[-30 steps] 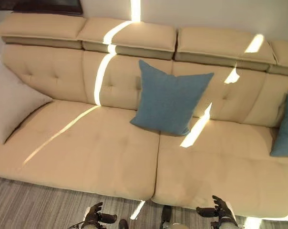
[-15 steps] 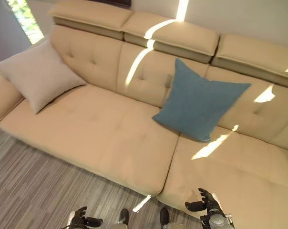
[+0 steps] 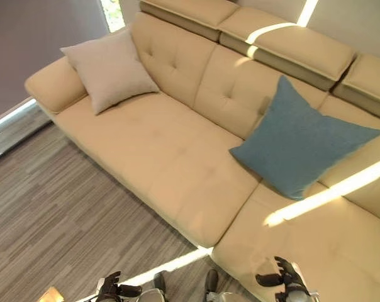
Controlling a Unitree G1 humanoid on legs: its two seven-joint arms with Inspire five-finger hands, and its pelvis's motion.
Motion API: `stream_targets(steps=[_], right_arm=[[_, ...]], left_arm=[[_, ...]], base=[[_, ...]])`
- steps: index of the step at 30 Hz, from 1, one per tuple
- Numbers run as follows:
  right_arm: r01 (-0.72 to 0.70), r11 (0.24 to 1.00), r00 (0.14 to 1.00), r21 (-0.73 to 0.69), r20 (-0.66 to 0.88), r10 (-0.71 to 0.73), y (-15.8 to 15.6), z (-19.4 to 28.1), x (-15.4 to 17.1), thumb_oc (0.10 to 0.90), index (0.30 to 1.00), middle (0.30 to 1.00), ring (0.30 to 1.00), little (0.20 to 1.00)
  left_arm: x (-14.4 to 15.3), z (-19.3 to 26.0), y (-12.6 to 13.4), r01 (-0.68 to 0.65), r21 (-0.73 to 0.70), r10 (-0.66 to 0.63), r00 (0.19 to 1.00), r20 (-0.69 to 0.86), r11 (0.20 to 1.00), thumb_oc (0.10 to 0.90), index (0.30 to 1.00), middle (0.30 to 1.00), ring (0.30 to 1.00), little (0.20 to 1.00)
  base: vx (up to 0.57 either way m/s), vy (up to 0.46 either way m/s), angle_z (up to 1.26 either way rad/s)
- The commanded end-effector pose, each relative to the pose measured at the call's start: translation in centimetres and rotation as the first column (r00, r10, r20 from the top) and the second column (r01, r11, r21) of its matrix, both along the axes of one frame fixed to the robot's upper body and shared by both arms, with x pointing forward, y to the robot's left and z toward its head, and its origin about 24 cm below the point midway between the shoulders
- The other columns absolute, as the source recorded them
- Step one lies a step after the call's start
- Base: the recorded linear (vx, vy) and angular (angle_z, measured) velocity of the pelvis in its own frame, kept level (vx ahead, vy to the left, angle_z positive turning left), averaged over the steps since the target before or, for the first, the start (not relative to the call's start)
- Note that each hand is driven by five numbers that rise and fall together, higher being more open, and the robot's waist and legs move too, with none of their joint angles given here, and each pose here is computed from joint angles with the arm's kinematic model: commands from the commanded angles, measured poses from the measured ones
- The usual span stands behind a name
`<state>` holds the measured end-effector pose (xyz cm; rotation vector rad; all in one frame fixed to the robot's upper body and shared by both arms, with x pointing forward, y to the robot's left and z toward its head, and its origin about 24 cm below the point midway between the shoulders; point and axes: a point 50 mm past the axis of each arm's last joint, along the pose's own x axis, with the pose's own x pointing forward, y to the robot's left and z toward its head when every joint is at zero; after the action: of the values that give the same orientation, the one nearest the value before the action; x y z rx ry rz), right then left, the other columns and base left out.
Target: Pick up all the scattered cushions and arrange them neatly on the sofa.
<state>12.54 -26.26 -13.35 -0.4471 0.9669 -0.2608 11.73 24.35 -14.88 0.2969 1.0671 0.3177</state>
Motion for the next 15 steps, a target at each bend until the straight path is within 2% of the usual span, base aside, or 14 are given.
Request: stream_targets(steps=[1, 8, 11, 15], right_arm=[[-0.005, 1.0, 0.99, -0.002, 0.138, 0.005, 0.4, 1.4, 3.1, 0.8, 0.9, 0.9, 0.9, 0.9], [-0.046, 0.999, 0.988, 0.008, 0.15, 0.045, 1.7, 1.5, 3.9, 0.8, 0.9, 0.9, 0.9, 0.9], [-0.096, 0.995, 0.977, 0.003, 0.193, 0.094, 2.4, 2.2, 5.3, 0.8, 0.9, 0.9, 0.9, 0.9], [-0.113, 0.993, 0.975, 0.014, 0.195, 0.108, 2.9, 2.2, 5.4, 0.8, 0.9, 0.9, 0.9, 0.9]], left_arm=[[-0.3, 0.5, 1.6, 0.033, 0.068, -0.033, 0.999, -0.001, 0.997, 0.8, 0.9, 0.9, 0.9, 0.9], [-0.9, 0.6, 2.5, -0.008, 0.075, 0.008, 1.0, -0.006, 0.997, 0.8, 0.9, 0.9, 0.9, 0.9], [0.2, 1.3, 3.5, -0.006, 0.108, 0.002, 0.999, 0.036, 0.994, 0.8, 0.9, 0.9, 0.9, 0.9], [0.1, 1.5, 4.3, -0.055, 0.121, 0.05, 0.998, 0.044, 0.991, 0.8, 0.9, 0.9, 0.9, 0.9]], base=[[0.05, 0.082, 0.53], [0.06, 0.128, 0.25], [0.06, 0.246, 0.23], [0.18, 0.042, 1.35]])
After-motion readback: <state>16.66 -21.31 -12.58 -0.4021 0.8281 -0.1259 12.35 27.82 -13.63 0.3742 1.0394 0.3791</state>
